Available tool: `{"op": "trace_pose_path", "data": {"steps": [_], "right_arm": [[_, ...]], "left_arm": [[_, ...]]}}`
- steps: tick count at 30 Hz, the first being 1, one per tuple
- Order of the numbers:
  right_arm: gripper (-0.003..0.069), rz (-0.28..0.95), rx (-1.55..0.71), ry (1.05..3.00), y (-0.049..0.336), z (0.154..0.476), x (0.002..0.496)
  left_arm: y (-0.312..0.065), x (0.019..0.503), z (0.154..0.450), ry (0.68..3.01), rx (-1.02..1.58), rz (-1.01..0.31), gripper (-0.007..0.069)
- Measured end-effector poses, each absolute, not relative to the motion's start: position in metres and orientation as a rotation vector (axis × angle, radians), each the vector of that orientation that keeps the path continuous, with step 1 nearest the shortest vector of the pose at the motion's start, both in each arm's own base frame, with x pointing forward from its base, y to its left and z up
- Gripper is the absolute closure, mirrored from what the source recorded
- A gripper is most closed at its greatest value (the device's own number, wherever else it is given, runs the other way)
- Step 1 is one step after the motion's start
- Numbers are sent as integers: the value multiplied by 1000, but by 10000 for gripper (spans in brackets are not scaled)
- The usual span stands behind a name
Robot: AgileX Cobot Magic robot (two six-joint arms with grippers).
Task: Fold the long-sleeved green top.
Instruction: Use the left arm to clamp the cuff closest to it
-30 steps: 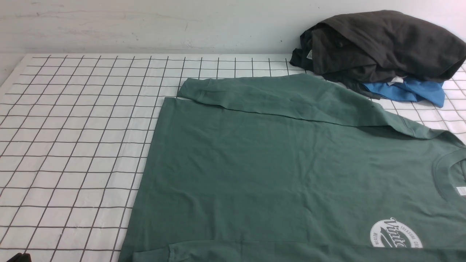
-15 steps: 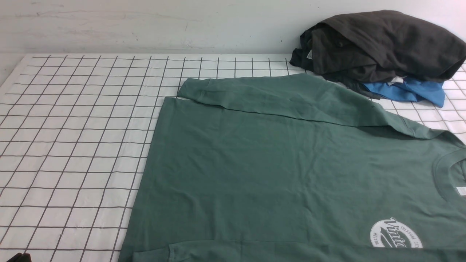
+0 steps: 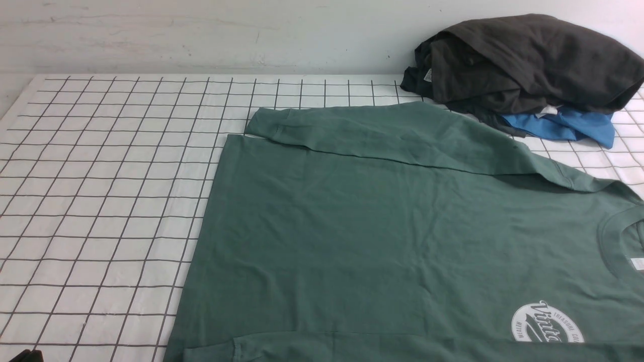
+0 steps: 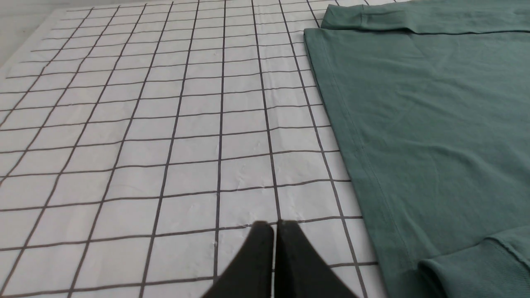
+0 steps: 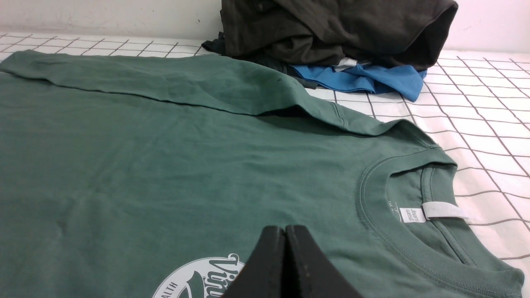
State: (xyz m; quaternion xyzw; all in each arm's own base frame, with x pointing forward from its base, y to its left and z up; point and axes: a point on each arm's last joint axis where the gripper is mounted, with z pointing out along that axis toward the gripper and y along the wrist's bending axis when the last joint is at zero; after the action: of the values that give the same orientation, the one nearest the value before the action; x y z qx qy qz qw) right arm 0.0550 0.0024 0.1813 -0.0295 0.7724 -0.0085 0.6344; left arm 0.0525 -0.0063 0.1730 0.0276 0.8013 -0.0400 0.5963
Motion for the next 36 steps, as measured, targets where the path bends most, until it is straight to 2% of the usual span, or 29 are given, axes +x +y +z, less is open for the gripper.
{"op": "trace_pose_path", "data": {"steps": [18, 25, 32, 36], "right_arm": [[673, -19, -67, 1766, 2, 181, 55], [673, -19, -67, 1766, 2, 181, 55], [673, 8, -48, 1765, 3, 181, 55], [673, 218, 112, 1758, 8, 182, 55]], "left_arm": [[-6, 52, 173, 1860, 65, -92, 632], [-4, 53, 173, 1859, 109, -22, 632], [-4, 53, 173, 1860, 101, -28, 632], [-11, 53, 175, 1839, -171, -345, 632]]}}
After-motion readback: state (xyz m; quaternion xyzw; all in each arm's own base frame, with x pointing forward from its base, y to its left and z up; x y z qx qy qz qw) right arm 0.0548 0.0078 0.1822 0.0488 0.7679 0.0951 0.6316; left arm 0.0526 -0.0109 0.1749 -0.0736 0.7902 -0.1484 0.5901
